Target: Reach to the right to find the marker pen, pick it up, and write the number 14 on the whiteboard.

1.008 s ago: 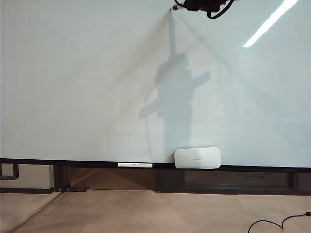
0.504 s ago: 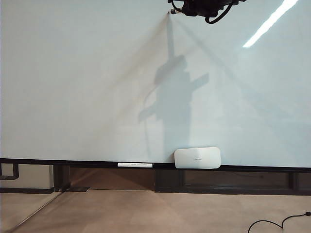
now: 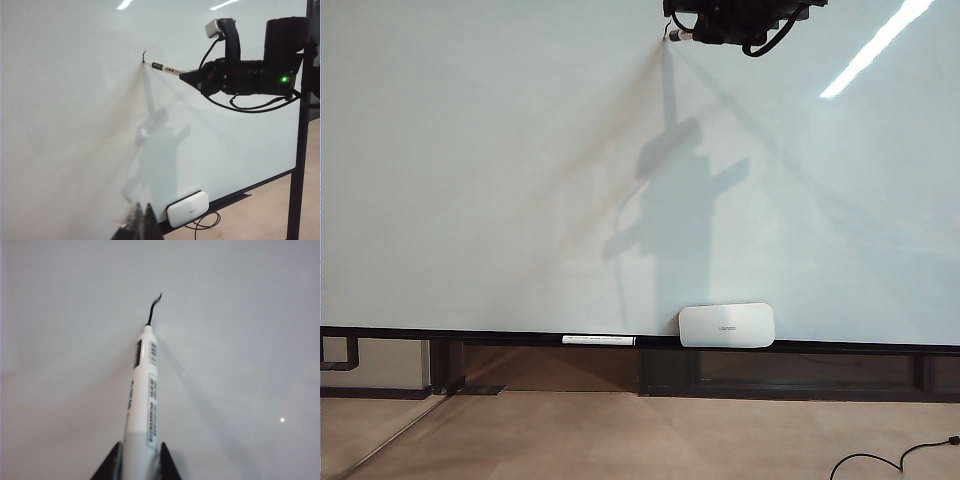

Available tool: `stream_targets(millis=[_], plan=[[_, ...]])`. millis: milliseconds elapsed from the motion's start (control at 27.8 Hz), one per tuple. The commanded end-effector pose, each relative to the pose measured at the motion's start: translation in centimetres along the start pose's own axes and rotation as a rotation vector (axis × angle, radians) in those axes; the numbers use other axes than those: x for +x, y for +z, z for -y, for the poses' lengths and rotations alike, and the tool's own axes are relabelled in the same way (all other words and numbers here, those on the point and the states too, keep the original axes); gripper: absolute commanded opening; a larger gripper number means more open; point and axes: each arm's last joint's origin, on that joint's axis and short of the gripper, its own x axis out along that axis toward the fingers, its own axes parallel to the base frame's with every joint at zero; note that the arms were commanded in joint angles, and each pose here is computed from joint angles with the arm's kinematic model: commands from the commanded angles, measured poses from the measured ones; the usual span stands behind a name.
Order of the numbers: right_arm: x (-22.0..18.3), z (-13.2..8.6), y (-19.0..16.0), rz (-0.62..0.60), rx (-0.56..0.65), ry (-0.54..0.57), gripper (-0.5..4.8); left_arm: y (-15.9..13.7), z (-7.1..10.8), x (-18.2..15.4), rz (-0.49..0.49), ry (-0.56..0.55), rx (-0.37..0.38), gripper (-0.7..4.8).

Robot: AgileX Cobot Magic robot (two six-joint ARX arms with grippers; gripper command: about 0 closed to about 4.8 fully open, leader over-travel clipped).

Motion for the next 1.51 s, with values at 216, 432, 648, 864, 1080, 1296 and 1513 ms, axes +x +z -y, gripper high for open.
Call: stream_targets(millis=[216,432,648,864,1080,1296,1513], plan=[[0.5,0.1,-2.0,-0.117,-0.011,-0.046,-0.02,0.3,0.0,0.0,0.012,0.005,0.014,-0.06],[1.0,0.3,-4.2,-0.216,-0.016,-0.058,-0.02,0.7,-0.1,-0.1,0.02,0.013,0.036,-0.06],[1.2,0.2,-5.2,-0.253,-0.012,-0.065,-0.02,1.2,-0.1,-0.1,0.025,0.014,0.056,-0.06],[1.2,0.2,-5.3,-0.259,0.001,-0.067,-0.02,1.1,-0.1,-0.1,0.01,0.012,0.051,-0.06],[1.1,0.2,-5.6,-0.291,-0.001,-0.062,-0.02,1.1,-0.1,-0.1,0.011,0.013,0.052,-0.06],[1.0,0.1,-6.0,-0.311,-0.002,-0.054,-0.02,1.1,-0.1,-0.1,0.011,0.014,0.052,-0.06],[0.8,0.0,-6.6,-0.328,-0.001,-0.04,-0.02,1.1,-0.1,-0.1,0.011,0.016,0.051,-0.06]])
